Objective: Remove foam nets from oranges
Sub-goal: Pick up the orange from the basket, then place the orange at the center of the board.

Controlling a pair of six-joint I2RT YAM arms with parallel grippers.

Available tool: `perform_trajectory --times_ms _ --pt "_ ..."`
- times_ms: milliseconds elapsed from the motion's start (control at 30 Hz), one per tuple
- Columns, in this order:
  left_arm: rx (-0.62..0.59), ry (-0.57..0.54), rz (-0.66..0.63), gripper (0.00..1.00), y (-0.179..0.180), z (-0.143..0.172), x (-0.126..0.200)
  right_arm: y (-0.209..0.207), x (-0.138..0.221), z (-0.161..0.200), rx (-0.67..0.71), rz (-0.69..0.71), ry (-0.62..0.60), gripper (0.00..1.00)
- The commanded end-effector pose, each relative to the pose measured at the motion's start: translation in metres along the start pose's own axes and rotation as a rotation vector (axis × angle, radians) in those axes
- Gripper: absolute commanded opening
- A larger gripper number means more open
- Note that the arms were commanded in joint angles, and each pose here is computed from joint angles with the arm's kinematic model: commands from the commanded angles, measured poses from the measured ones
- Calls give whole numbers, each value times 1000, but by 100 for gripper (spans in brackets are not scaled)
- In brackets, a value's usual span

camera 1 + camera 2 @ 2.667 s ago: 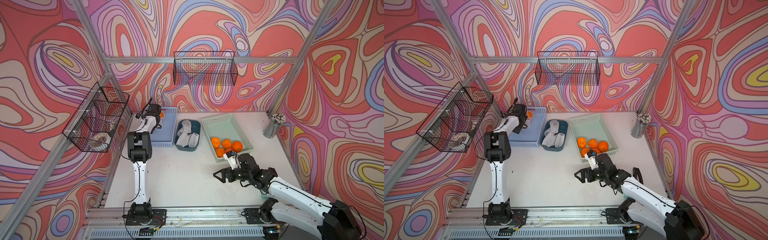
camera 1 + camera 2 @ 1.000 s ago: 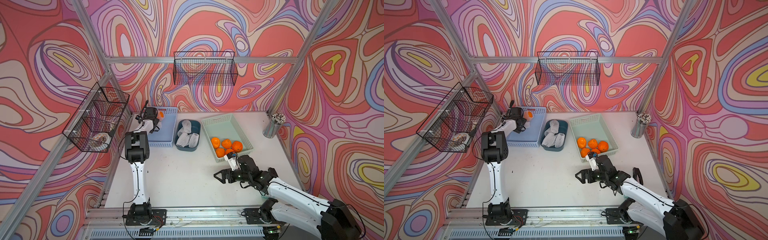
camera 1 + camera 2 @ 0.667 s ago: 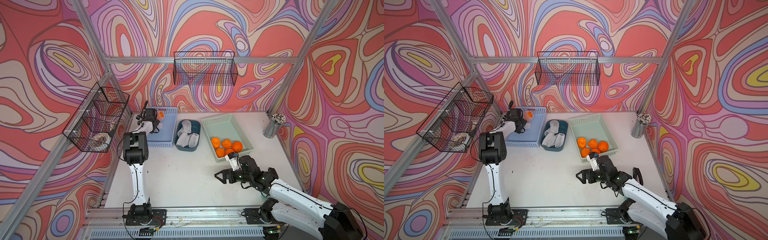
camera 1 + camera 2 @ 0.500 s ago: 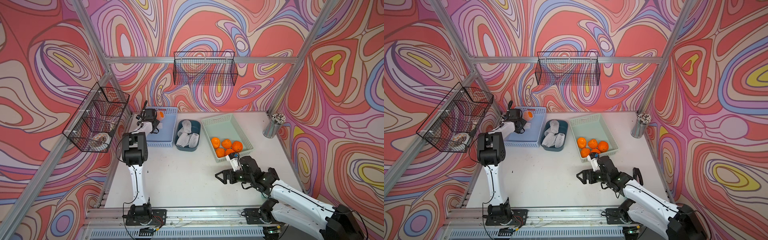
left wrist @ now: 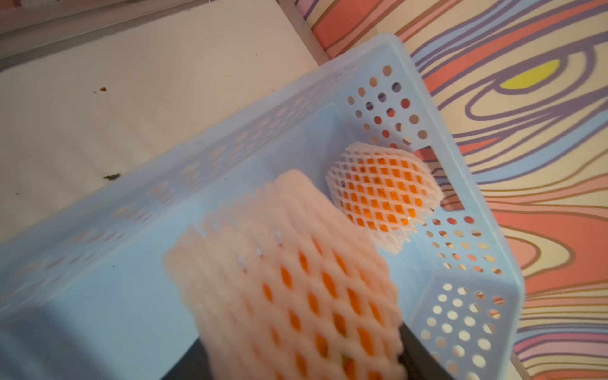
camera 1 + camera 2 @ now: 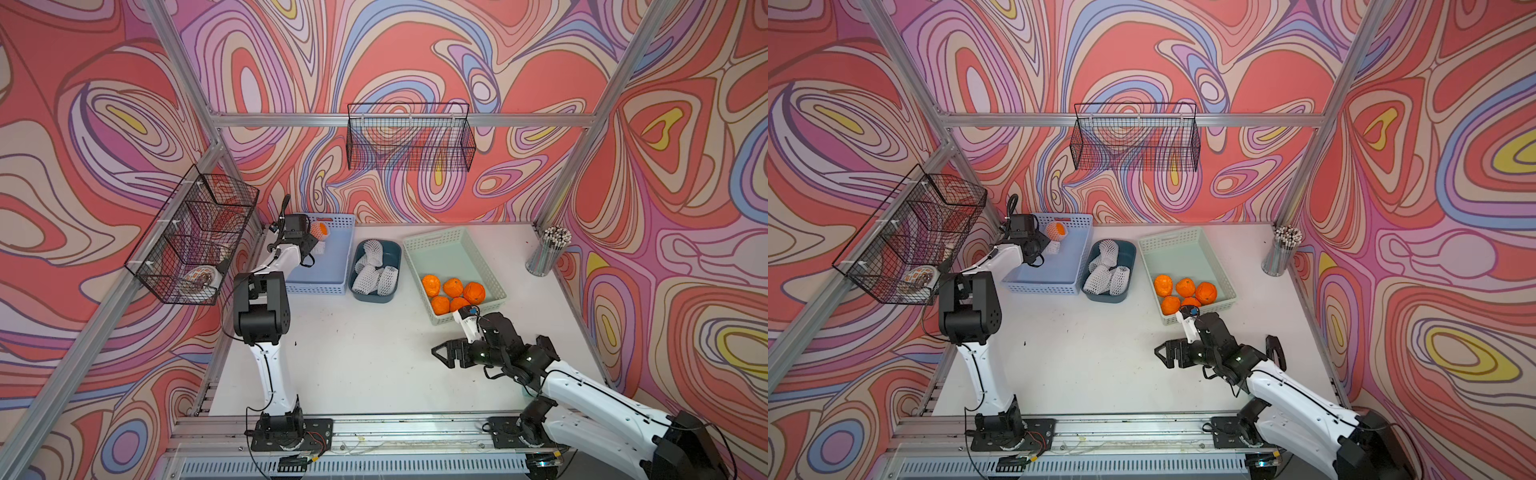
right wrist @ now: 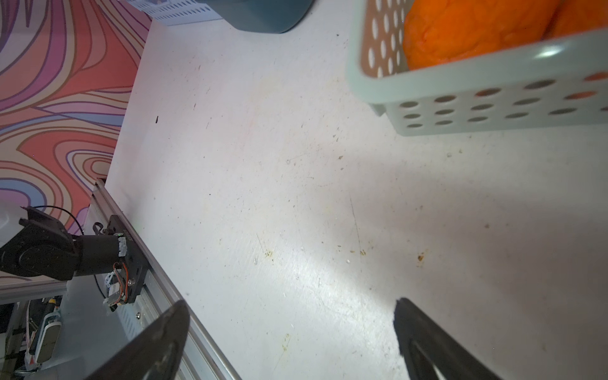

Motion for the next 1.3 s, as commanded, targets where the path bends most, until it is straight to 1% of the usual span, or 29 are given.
perform_trajectory --times_ms 0,267,400,600,833,967,1067,1200,1267 --pt "-89 -24 27 60 -15 -5 25 5 2 -5 -8 -9 -23 98" --pt "-232 -9 98 60 -47 8 65 5 2 -5 -11 -4 -17 98" --pt "-286 42 145 60 -58 21 89 3 1 -6 -19 7 -15 98" --pt "-347 73 225 59 -63 39 133 8 5 -10 -21 -2 -27 98" --pt "-413 122 311 57 -54 68 184 9 5 -10 -32 -3 -17 98" --pt "-469 157 372 57 -50 95 210 12 3 -8 -37 -21 -10 98" --pt "-531 188 388 57 -45 120 227 17 1 -8 -34 -40 -1 98" --pt "-586 262 437 57 -34 160 246 21 -1 -9 -31 -48 6 98" --pt "-602 295 438 57 -24 178 252 21 -2 -9 -33 -47 7 98"
Point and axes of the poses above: each gripper's point midway between its finger pads, its own x axis back along the fingers, its own y axis along the line the jaws close on, z = x × y, the point moved 1 cm from there along x, back along the fingers, and after that the axes turned 8 degrees about -x, right-handed, at the moved point
